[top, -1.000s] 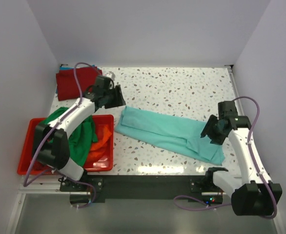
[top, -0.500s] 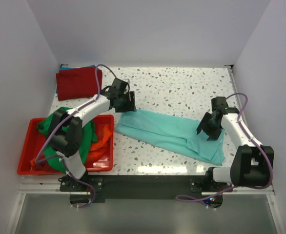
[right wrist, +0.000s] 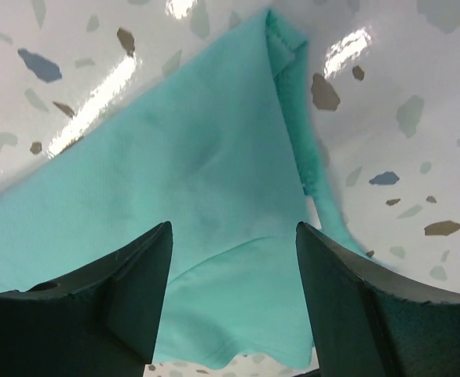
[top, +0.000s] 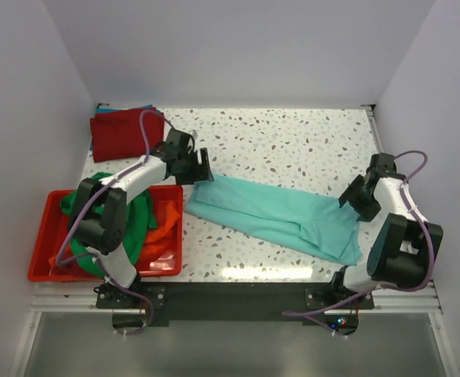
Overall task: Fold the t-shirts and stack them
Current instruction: Fold the tshirt
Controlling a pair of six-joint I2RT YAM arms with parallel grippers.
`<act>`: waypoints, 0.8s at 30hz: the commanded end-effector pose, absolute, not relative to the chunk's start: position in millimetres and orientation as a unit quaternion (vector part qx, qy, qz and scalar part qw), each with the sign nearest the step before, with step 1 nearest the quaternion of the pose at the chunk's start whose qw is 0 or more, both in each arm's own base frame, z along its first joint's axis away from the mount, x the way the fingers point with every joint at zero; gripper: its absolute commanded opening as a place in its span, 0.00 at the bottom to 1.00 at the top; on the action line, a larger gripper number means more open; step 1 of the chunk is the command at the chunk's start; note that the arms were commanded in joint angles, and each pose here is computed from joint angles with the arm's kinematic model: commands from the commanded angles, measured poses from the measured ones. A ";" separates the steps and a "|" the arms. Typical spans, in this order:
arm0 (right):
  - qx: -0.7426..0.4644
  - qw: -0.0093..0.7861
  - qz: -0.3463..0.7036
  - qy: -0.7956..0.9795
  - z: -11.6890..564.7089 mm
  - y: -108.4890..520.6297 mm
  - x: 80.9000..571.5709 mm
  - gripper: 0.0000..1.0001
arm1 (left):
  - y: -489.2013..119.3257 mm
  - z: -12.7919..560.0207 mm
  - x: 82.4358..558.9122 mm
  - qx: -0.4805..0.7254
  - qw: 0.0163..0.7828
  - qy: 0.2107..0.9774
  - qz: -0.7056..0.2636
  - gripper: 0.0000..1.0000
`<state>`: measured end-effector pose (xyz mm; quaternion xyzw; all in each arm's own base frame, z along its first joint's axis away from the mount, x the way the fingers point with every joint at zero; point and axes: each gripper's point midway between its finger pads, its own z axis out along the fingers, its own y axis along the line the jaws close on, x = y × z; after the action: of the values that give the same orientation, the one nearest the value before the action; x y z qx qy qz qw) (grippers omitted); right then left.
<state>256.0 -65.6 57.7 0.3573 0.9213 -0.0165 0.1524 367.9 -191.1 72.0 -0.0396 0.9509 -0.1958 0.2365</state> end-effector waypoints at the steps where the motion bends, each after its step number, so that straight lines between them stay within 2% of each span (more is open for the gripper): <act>1: 0.360 0.195 0.001 0.912 59.6 -77.6 284.3 0.68 | -202.4 88.6 381.0 -0.033 0.264 0.936 -0.230 0.78; 3: 0.368 0.200 0.002 0.908 52.9 -82.9 292.3 0.68 | -202.8 91.1 383.6 -0.030 0.269 0.933 -0.237 0.82; 10: 0.373 0.208 -0.020 0.904 54.3 -102.9 319.3 0.67 | -206.7 88.0 396.1 -0.029 0.268 0.931 -0.245 0.83; 17: 0.373 0.191 -0.059 0.906 43.2 -120.3 322.9 0.66 | -210.4 70.0 394.4 -0.028 0.245 0.937 -0.248 0.83; 24: 0.378 0.179 -0.072 0.905 44.7 -121.2 310.6 0.63 | -200.7 76.8 390.2 -0.024 0.252 0.941 -0.226 0.84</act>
<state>306.5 -109.4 28.0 0.3765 0.9126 -0.0507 0.1512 379.6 -202.8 53.1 -0.0322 0.9489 -0.2245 0.2196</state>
